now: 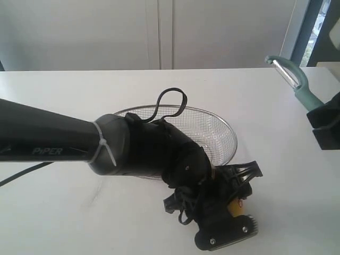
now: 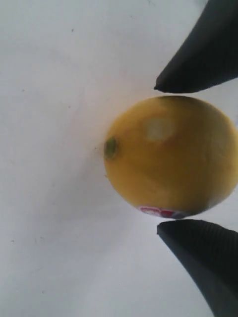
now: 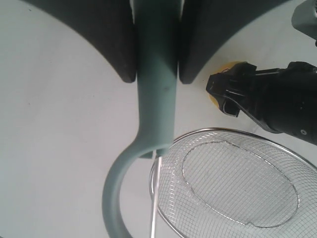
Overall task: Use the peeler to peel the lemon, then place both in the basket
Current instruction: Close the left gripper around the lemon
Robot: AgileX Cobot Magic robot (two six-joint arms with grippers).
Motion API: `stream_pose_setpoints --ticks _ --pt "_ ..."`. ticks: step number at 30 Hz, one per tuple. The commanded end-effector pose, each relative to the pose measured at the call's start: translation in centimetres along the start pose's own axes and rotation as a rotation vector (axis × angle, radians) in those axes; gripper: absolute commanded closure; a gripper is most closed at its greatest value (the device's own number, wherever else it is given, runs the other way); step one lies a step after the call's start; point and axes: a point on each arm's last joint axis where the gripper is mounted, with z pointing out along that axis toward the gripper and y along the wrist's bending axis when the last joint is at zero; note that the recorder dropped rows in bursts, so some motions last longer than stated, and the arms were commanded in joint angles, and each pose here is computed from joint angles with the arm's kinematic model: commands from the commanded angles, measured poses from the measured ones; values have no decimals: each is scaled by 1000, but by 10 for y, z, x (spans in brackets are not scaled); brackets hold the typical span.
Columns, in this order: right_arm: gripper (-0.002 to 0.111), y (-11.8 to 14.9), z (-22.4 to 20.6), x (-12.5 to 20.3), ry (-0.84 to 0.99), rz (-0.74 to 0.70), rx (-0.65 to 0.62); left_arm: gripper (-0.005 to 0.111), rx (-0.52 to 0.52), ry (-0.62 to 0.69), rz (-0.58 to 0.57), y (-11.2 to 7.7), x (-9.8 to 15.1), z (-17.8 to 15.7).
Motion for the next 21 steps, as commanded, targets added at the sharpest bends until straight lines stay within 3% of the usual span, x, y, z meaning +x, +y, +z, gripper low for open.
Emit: stream_pose_setpoints --ticks 1,21 --pt "108 -1 -4 -2 -21 0 13 33 8 -10 3 -1 -3 5" --pt "108 -1 -4 -2 -22 1 12 33 -9 -2 5 0 -3 5"
